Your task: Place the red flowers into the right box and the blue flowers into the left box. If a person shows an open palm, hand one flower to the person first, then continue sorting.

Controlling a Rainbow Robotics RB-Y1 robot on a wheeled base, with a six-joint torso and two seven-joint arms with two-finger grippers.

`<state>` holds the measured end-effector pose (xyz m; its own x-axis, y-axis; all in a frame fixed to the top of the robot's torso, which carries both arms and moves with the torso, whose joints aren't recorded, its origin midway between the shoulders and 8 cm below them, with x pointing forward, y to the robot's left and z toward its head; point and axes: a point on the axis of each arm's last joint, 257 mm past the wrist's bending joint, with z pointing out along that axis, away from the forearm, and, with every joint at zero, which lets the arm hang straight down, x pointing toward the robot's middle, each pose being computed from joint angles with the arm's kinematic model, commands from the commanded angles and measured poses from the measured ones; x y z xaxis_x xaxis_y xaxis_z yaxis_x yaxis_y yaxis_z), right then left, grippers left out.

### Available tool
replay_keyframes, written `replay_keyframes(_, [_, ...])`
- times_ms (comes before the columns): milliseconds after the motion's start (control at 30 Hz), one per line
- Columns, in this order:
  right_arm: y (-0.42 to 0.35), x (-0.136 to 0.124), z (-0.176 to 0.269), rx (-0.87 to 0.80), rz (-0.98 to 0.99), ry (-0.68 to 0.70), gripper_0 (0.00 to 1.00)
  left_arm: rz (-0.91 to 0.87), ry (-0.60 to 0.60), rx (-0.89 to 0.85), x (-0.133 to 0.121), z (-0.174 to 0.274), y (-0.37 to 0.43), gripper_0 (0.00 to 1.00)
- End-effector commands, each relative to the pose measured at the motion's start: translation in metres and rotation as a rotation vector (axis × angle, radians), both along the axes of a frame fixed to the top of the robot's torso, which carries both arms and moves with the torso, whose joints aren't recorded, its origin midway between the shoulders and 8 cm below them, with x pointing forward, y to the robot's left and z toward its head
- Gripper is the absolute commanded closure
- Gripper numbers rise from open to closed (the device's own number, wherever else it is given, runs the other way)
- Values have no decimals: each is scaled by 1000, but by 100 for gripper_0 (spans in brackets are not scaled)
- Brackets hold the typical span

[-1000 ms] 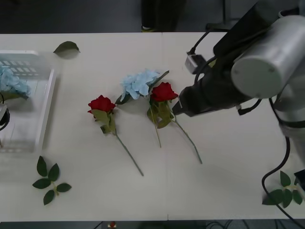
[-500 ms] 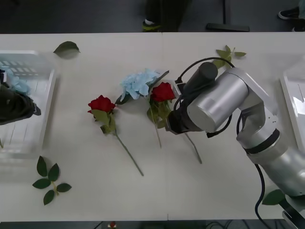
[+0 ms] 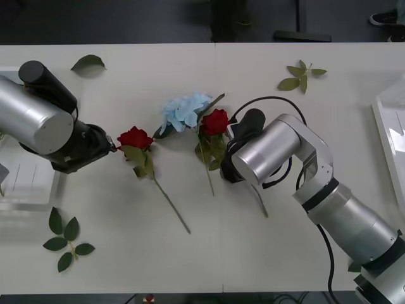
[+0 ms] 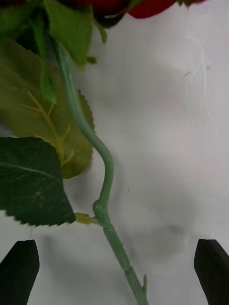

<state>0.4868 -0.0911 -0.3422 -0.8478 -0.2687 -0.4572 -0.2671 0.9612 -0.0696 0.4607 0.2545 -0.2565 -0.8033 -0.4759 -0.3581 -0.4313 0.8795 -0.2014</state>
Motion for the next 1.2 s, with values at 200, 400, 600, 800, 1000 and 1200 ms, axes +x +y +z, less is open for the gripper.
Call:
replay_keyframes(200, [12,14,3,-11,59,-53,5,10,-119,-22,21,7,-66,0])
replay_keyframes(400, [10,15,-1,-31,75,-59,25,-24,-119,-16,15,-6,-91,0])
replay_keyframes(600, [3,14,-7,-73,85,-59,100,-46,-124,-21,16,-16,-103,0])
replay_keyframes(800, [2,13,-10,-81,92,-53,100,-79,-134,12,32,-34,-103,0])
replay_keyframes(1000, [-4,15,-10,-88,90,-52,100,-81,-120,41,37,-41,-105,0])
replay_keyframes(1200, [-23,12,6,-60,47,-9,100,-93,-105,61,38,-47,-104,0])
